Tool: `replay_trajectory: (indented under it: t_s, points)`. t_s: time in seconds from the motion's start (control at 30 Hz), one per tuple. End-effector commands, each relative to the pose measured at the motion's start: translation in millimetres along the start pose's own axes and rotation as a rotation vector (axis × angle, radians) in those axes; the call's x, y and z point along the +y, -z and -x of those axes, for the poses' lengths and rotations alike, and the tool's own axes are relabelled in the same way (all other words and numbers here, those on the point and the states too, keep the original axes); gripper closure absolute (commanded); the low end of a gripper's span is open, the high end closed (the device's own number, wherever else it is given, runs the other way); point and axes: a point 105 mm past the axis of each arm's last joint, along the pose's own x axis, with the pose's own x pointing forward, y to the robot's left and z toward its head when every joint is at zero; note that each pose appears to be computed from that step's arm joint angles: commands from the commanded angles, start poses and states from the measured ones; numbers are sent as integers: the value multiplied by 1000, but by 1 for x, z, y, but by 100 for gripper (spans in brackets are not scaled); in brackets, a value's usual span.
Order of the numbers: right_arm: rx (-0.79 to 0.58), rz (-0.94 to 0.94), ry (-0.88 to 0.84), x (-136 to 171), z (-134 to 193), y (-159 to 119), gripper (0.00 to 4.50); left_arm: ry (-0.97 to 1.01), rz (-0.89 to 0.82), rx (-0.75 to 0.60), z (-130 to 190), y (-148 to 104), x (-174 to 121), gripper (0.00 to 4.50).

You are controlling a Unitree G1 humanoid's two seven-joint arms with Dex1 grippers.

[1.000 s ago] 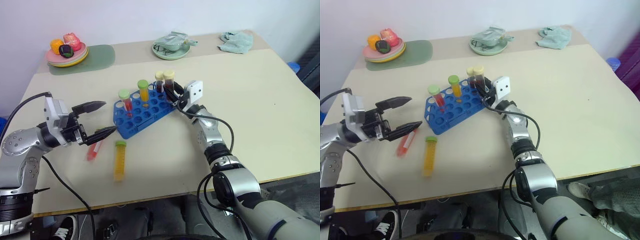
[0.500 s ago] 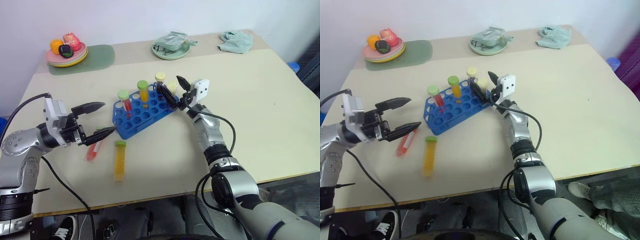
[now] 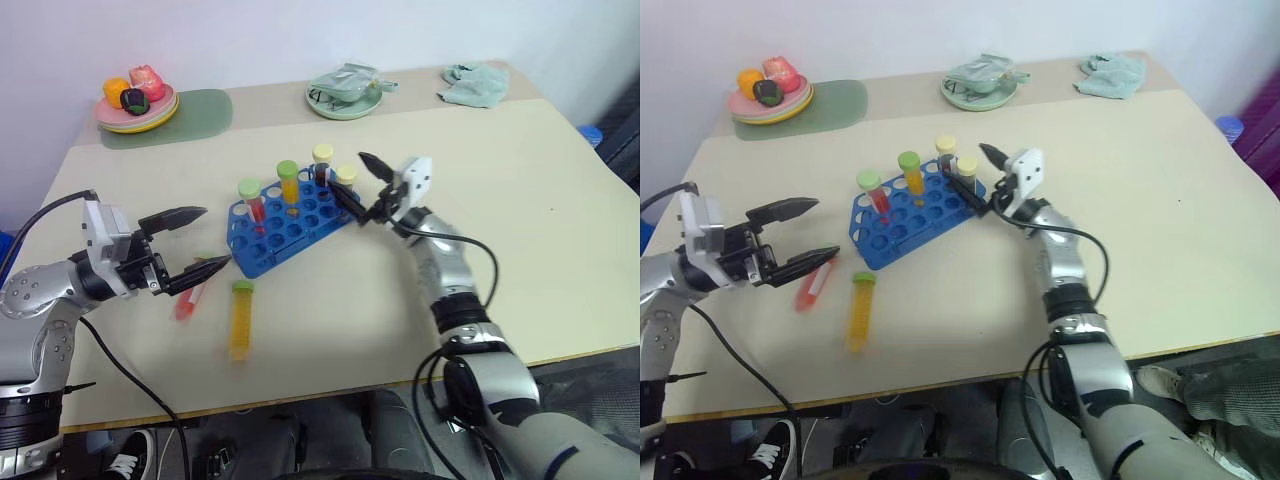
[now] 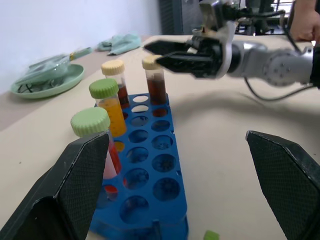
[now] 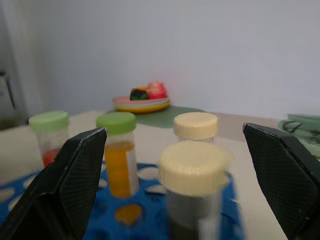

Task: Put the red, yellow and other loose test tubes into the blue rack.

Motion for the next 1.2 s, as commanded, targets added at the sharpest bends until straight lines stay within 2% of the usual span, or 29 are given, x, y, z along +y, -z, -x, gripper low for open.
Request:
replay_trajectory:
  t_s: [0.03, 0.17, 0.27, 0.33, 0.43, 0.6, 0.63, 0.73, 0.9, 0.97, 1.1, 1.2]
  points:
    - [-8, 44, -56, -5, 19, -31, 5, -1, -40, -8, 1, -14, -3, 0]
    - [104, 43, -146, -5, 56, -50, 5, 0, 4, 51, -1, -16, -10, 0]
    - [195, 46, -240, 2, 77, -60, 5, 3, 24, 160, 0, -11, -18, 0]
    - [248, 47, -301, 5, 89, -68, 5, -50, 98, 220, 1, -8, -19, 0]
    - [327, 31, -379, 9, 104, -77, 5, -112, 104, 332, 2, -4, -20, 0]
    - [425, -14, -511, 21, 123, -86, 5, -270, 150, 400, -1, -7, -8, 0]
    - [438, -15, -535, 24, 125, -87, 5, -274, 130, 409, -3, -9, -8, 0]
    - [446, -22, -557, 24, 123, -89, 5, -280, 219, 419, -10, -11, -16, 0]
    - [426, -24, -553, 22, 117, -87, 5, -460, 230, 541, -8, -1, -12, 0]
    - [427, -23, -558, 23, 117, -84, 5, -466, 301, 562, -11, 6, -19, 0]
    - [415, -27, -555, 23, 113, -85, 5, -551, 272, 645, -10, 15, -21, 0]
    - [413, -25, -557, 23, 111, -83, 5, -571, 323, 641, -13, 20, -19, 0]
